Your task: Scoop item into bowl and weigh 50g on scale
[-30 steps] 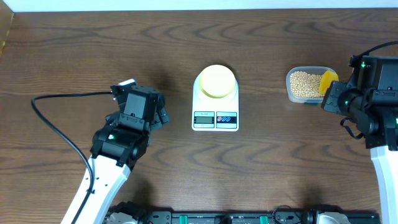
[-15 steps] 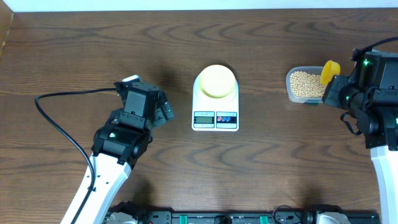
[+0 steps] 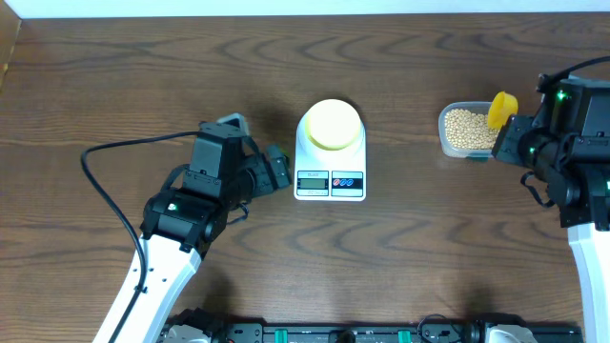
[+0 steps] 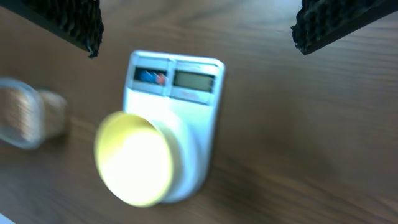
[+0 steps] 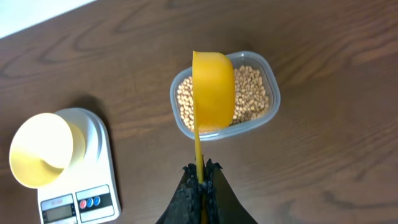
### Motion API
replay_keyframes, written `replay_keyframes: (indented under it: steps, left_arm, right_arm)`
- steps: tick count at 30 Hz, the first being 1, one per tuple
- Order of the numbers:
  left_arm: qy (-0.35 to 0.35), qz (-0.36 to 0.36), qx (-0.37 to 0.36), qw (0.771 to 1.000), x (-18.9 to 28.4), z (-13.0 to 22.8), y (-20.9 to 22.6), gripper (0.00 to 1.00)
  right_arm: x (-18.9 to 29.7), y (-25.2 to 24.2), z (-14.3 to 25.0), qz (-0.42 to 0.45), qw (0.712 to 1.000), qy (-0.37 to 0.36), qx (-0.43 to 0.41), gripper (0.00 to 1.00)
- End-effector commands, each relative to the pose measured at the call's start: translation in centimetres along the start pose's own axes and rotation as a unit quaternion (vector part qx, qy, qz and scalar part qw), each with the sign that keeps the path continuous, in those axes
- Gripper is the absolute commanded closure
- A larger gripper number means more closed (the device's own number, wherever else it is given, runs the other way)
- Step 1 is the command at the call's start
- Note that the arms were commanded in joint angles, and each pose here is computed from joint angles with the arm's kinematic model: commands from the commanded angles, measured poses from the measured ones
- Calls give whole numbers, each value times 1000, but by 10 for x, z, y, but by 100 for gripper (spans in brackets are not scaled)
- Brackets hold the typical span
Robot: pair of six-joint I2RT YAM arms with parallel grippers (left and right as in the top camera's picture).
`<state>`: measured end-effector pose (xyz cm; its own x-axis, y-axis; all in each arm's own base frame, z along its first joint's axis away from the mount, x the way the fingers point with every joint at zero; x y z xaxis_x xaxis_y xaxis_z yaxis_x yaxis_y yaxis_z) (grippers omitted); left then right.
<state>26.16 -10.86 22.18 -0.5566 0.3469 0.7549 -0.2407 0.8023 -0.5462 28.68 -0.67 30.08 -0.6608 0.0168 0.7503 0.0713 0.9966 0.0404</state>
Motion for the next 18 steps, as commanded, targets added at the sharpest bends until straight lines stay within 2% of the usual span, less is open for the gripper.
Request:
replay_keyframes:
  steps: [1, 4, 7, 13, 15, 18]
  left_arm:
    - [52, 36, 8, 998, 2, 13, -8, 4]
    - [72, 16, 1, 997, 2, 21, -1, 15]
    - [99, 5, -40, 994, 3, 35, 2, 33]
    - [129, 28, -119, 984, 2, 61, -16, 34]
    - [136, 36, -130, 982, 3, 68, -22, 48]
    - [148, 40, -134, 979, 3, 78, -27, 86]
  right_arm:
    - [4, 7, -4, -31, 1000, -5, 1, 99]
    - [4, 8, -6, -33, 999, -12, 1, 99]
    - [4, 8, -7, -33, 999, -13, -26, 99]
    - [4, 7, 0, -31, 998, 8, -59, 99]
    - [4, 7, 2, -31, 998, 11, -59, 99]
    - [4, 7, 3, -31, 998, 15, -59, 99]
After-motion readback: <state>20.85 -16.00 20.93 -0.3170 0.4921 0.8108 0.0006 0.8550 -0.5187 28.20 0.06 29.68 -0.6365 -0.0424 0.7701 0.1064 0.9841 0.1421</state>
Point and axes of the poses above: each gripper's point midway between its finger pads, its own x axis back along the fingers, its own y axis along the line the jaws close on, z = x × y, the point moved 5 cm from there along x, back along the fingers, and after that the axes turned 12 degrees about x, right-handed, at the moved point
